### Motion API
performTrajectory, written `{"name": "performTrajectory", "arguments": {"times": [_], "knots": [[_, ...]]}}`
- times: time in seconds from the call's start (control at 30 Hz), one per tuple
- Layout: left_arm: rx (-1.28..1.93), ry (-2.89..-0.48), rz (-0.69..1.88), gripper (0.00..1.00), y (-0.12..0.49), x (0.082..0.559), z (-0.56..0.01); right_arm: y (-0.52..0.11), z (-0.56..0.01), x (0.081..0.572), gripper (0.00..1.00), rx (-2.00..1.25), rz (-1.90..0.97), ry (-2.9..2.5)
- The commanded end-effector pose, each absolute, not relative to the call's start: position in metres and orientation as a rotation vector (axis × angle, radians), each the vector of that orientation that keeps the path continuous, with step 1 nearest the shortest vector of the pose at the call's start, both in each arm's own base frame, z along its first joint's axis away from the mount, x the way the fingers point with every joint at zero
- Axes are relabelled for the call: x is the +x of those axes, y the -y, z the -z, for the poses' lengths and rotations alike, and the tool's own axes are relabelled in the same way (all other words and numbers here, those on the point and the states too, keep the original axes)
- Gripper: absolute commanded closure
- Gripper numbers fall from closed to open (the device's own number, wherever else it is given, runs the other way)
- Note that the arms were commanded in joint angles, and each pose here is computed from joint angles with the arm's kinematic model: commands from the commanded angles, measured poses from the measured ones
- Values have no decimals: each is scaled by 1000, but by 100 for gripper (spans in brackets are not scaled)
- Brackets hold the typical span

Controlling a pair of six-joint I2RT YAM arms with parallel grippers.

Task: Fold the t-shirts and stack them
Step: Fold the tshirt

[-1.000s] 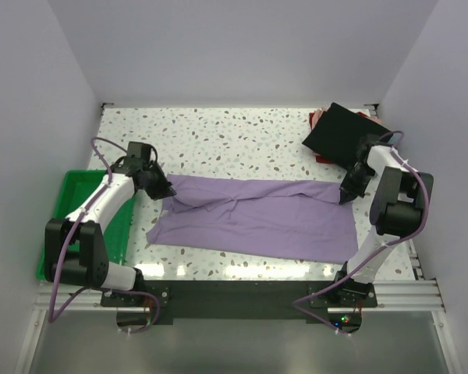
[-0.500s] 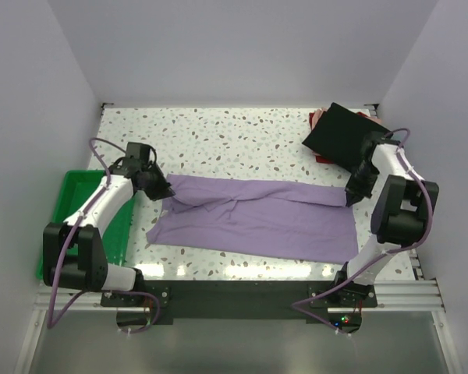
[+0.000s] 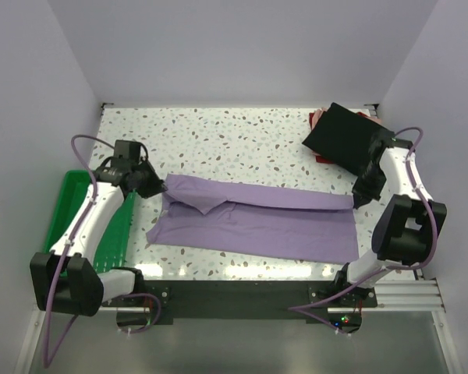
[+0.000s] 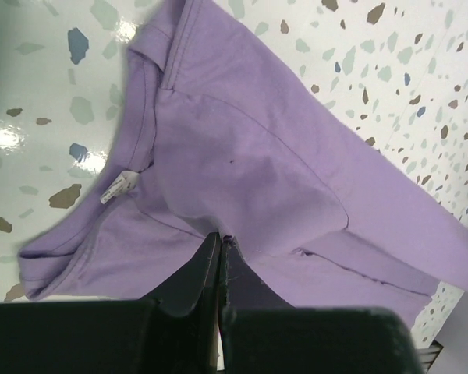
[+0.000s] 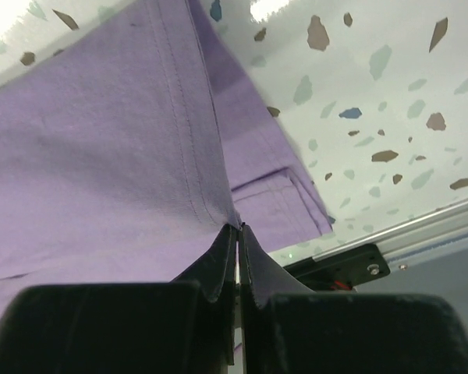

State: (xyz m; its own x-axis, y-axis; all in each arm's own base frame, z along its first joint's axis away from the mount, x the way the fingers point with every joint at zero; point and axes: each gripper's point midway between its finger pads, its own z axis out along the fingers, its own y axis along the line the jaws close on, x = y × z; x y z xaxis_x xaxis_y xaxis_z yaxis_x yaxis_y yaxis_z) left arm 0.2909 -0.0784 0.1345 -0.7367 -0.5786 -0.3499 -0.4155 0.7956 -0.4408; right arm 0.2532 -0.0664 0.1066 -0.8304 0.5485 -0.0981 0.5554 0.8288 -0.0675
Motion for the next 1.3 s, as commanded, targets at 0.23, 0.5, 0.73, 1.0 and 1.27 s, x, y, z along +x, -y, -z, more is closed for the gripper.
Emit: {"name": "performTrajectory", "arguments": {"times": [0.23, 0.5, 0.73, 1.0, 1.27], "knots": [[-737, -2497, 451, 100, 71, 272, -143, 65, -106, 214, 100, 892, 205, -2987], [-719, -2560, 447, 100, 72, 257, -121, 63, -83, 192, 100, 931, 259, -3045], [-674, -2634, 413, 100, 71, 251, -97, 68, -69, 186, 100, 953, 327, -3067], [-612, -2638, 444, 100, 76, 270, -85, 34, -104, 238, 64, 623, 298, -2963], [-565, -2591, 369, 100, 68, 322, -88, -128, -130, 313, 71, 301, -284, -2783]]}}
